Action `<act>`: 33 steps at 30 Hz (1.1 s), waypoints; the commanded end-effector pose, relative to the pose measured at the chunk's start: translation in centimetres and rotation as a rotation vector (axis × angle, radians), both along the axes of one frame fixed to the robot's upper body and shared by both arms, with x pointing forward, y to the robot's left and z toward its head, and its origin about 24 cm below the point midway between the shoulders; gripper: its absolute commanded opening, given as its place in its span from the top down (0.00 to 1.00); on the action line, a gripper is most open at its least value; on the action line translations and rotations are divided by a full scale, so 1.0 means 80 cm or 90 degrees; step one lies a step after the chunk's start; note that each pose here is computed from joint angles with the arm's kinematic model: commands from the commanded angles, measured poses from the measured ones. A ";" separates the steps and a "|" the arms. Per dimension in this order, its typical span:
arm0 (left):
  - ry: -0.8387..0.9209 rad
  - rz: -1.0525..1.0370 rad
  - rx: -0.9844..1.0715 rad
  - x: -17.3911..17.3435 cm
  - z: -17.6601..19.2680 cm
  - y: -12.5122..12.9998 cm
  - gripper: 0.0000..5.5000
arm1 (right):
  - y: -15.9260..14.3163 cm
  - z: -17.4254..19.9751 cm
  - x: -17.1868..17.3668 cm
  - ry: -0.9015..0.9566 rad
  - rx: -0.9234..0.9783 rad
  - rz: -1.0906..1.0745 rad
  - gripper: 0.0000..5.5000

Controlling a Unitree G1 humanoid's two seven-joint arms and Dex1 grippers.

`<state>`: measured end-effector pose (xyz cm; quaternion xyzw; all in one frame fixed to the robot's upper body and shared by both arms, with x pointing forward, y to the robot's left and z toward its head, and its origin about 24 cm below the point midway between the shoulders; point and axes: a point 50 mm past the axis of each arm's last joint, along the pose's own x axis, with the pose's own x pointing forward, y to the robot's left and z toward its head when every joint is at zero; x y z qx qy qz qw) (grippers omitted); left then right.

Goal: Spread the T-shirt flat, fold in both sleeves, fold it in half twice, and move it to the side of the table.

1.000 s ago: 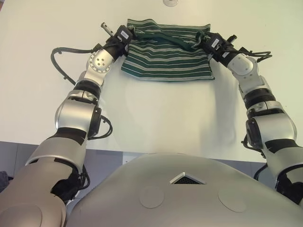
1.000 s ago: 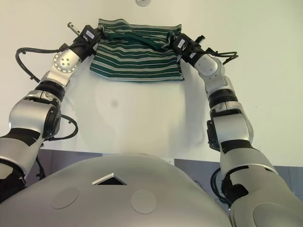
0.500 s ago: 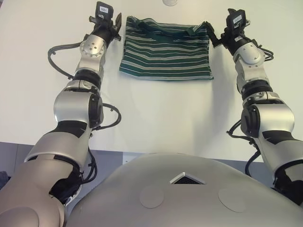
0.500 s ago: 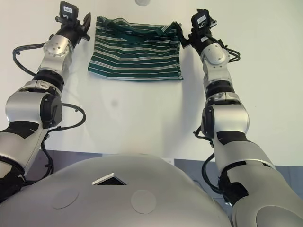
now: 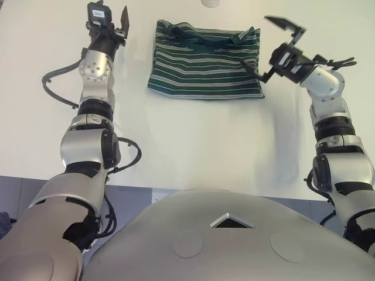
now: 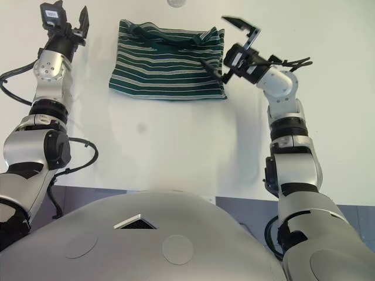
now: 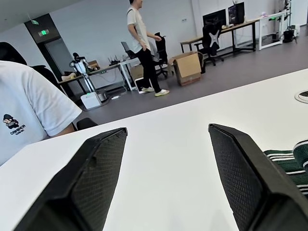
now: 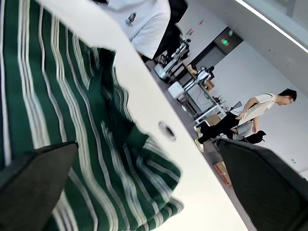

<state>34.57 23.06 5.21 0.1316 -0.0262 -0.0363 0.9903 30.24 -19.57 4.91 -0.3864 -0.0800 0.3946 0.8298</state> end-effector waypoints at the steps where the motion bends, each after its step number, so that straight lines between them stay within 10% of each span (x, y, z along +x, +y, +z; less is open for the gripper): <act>1: -0.013 0.019 0.015 -0.012 -0.005 0.011 0.43 | -0.011 -0.031 -0.009 0.021 -0.155 -0.010 0.02; 7: -0.038 0.018 0.028 -0.024 -0.003 0.013 0.43 | -0.011 -0.056 -0.067 0.107 -0.266 0.155 0.02; 13: -0.056 0.011 0.028 -0.023 0.003 0.007 0.43 | 0.064 0.020 -0.173 0.127 -0.024 0.442 0.02; 23: -0.046 0.003 0.032 -0.025 -0.002 0.003 0.43 | 0.057 0.076 -0.120 0.042 0.090 0.313 0.02; 33: -0.041 0.000 0.039 -0.028 -0.007 0.001 0.43 | 0.020 0.017 -0.073 0.074 0.001 0.140 0.02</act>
